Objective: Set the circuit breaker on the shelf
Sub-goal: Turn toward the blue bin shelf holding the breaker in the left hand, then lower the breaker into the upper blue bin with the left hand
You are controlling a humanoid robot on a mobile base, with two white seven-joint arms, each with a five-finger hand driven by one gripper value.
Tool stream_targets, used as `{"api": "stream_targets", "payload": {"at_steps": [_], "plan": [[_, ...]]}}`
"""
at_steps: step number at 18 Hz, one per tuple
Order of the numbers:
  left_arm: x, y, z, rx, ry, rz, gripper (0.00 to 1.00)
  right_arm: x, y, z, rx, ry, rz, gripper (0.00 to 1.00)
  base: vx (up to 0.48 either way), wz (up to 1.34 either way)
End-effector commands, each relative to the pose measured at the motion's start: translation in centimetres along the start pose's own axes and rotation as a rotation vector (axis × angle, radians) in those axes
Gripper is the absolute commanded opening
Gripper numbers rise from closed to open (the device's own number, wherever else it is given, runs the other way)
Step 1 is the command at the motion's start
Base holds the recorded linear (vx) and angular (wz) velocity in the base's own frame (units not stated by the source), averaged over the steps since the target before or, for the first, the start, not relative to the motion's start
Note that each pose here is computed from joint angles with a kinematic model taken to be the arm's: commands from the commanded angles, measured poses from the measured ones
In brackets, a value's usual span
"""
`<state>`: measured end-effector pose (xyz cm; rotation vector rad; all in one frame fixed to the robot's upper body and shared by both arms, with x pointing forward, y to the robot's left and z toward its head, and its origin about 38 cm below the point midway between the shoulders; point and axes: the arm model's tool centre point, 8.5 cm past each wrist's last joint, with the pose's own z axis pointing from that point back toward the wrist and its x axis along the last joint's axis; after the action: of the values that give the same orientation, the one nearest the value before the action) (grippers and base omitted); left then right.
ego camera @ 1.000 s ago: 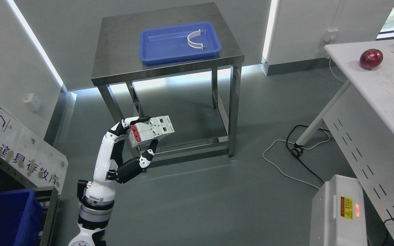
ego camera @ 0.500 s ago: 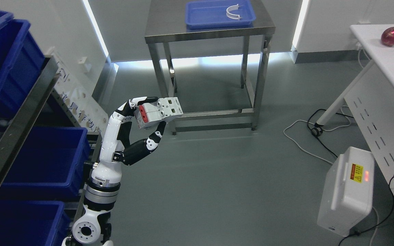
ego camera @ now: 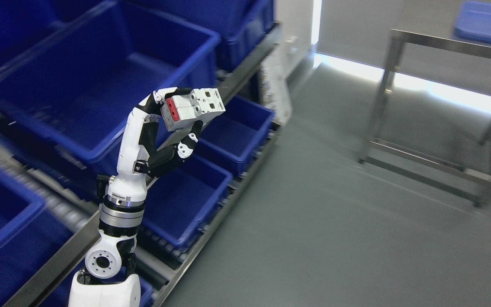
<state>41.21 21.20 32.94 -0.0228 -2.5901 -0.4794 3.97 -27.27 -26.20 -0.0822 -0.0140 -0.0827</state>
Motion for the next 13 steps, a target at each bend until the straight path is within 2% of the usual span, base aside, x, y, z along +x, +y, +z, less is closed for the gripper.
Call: {"api": "stream_targets", "payload": {"at_steps": [1, 3, 5, 7, 9, 13], "plan": [[3.2, 1.9, -8.0, -0.021, -0.107, -0.014, 0.08, 0.1, -1.2, 0.0, -0.020, -0.086, 0.000, 1.00, -0.004, 1.56], [4.4, -0.9, -10.9, -0.112, -0.125, 0.019, 0.08, 0.1, -1.2, 0.0, -0.021, -0.086, 0.002, 1.00, 0.018, 1.43], [3.7, -2.7, -11.8, -0.165, -0.025, 0.021, 0.08, 0.1, -1.2, 0.0, -0.020, -0.086, 0.000, 1.00, 0.002, 1.27], [2.3, -1.8, -11.6, -0.145, 0.108, -0.001, 0.08, 0.1, -1.2, 0.0, -0.021, -0.086, 0.002, 1.00, 0.042, 1.04], [1.5, -0.6, -11.2, -0.140, 0.176, -0.018, 0.08, 0.2, -1.2, 0.0, -0.021, -0.088, 0.002, 1.00, 0.024, 0.78], [-0.6, 4.2, -8.9, -0.311, 0.346, -0.230, 0.08, 0.1, -1.2, 0.0, -0.020, -0.086, 0.000, 1.00, 0.021, 0.32]]}}
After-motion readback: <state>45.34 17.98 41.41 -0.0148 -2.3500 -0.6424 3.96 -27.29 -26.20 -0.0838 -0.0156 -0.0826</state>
